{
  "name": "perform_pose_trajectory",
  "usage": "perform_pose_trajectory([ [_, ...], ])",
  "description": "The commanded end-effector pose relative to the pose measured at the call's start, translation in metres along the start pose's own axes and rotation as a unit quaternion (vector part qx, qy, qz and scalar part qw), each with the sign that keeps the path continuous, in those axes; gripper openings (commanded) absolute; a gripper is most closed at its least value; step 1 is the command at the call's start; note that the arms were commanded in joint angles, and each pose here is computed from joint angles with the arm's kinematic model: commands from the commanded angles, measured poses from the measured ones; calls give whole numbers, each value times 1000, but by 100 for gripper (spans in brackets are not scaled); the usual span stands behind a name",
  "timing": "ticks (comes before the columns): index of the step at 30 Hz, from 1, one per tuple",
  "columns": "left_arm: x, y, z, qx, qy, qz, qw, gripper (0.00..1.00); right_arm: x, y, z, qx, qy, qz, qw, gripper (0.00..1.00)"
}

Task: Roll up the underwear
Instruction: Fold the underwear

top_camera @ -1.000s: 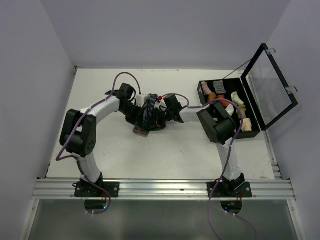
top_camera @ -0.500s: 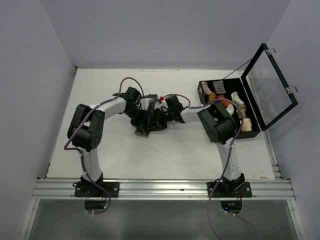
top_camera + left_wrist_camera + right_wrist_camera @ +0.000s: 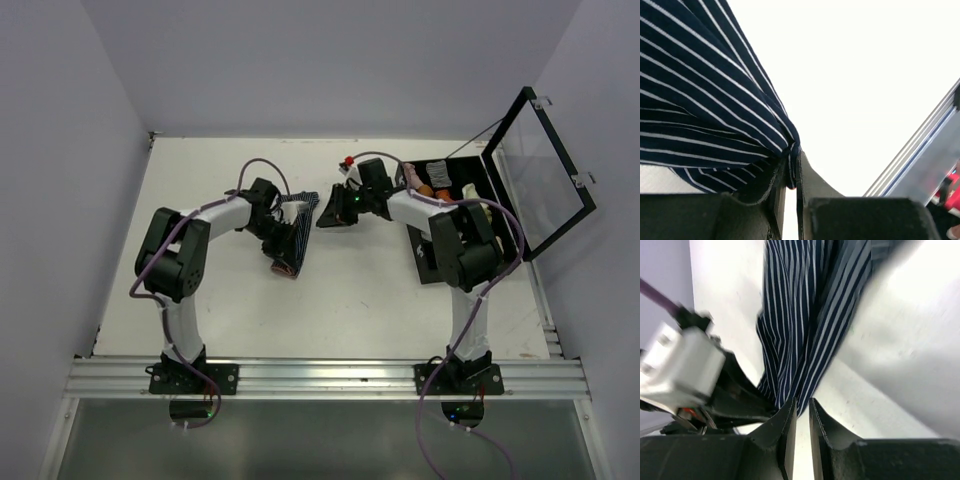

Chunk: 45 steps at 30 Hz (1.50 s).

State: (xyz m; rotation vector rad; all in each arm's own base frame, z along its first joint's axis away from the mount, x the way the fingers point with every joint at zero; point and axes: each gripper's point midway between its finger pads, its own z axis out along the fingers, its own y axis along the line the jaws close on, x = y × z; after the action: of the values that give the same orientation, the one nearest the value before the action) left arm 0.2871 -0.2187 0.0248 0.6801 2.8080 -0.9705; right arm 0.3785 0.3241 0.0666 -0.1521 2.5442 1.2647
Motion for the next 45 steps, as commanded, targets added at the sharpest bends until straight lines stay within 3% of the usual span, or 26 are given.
perform_pose_trajectory([
  [1, 63, 38, -2, -61, 107, 33, 992, 15, -37, 22, -17, 2, -49, -77, 996, 22],
  [5, 75, 37, -20, -39, 121, 79, 989, 20, -62, 32, -7, -14, -69, -93, 993, 22],
  [9, 86, 40, -30, -26, 133, 122, 983, 38, -78, 29, 5, -24, -79, -69, 994, 23],
  [21, 97, 62, -27, -26, 155, 111, 981, 40, -64, 23, 40, -68, -52, -19, 996, 41],
  [36, 94, 62, -21, -17, 153, 94, 984, 43, -38, 17, 71, -72, -11, 27, 997, 45],
  [45, 96, 63, -17, -13, 158, 89, 983, 44, -70, 76, 42, -135, -56, -14, 989, 22],
])
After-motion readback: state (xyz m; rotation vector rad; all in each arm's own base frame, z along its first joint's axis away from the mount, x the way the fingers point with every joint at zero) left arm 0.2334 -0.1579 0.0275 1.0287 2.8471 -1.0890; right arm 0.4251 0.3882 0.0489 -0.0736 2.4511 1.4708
